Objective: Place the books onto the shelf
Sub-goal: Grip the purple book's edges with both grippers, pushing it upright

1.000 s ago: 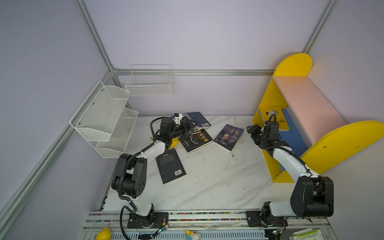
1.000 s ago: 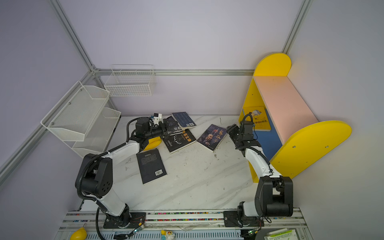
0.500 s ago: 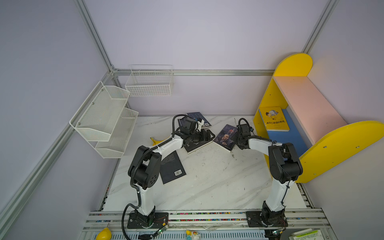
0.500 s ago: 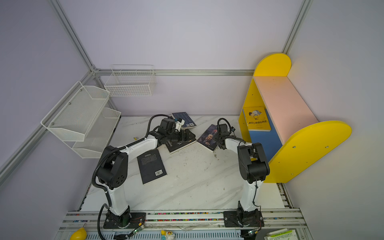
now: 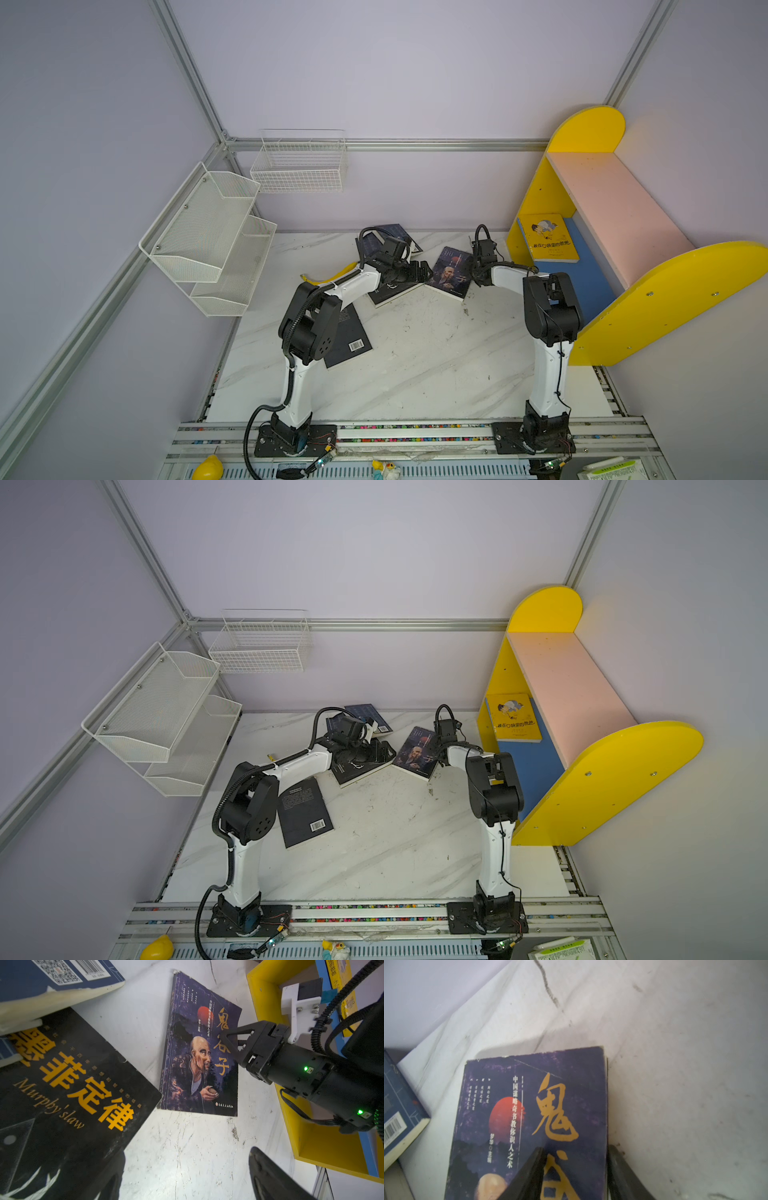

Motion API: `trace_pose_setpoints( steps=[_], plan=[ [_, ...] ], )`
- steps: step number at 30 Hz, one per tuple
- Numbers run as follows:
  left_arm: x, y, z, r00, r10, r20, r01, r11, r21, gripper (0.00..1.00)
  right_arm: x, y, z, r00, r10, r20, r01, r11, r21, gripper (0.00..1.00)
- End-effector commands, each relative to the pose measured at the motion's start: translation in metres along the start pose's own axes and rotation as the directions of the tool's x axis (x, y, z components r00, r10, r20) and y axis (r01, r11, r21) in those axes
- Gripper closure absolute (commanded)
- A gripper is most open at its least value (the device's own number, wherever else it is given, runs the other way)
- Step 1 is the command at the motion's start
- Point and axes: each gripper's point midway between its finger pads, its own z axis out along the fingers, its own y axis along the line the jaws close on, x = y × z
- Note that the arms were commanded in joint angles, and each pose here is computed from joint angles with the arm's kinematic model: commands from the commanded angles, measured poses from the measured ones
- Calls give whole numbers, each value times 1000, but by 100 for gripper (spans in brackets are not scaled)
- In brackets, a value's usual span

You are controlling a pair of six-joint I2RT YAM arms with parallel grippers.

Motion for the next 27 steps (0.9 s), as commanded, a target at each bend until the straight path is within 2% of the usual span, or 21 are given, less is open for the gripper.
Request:
trace_pose_setpoints(
  steps=[1, 4, 11, 16, 20, 27],
  plan=[
    [-40, -20, 1, 993, 64, 98, -65, 998, 5, 8, 61, -2, 5, 964, -198, -178, 191, 980, -57, 53],
    [-41, -13, 18, 994, 64, 93, -62, 998, -26, 8, 84, -2, -3, 943, -247, -223, 233, 969, -86, 57],
    [-42, 0, 49, 995, 46, 88, -40, 997, -65, 9, 140, -21, -37, 898, -308, -315, 288, 951, -108, 59],
    [-19, 11, 66, 999, 34, 18, -32, 993, -109, 9, 147, -22, -58, 910, -282, -304, 254, 959, -129, 59],
    [-5, 4, 73, 999, 38, -19, -39, 994, -100, 9, 161, -12, -66, 887, -313, -339, 264, 947, -182, 59],
    [0, -2, 91, 998, 55, -33, -58, 995, -81, 9, 173, -9, -72, 875, -331, -353, 289, 943, -167, 60]
  ],
)
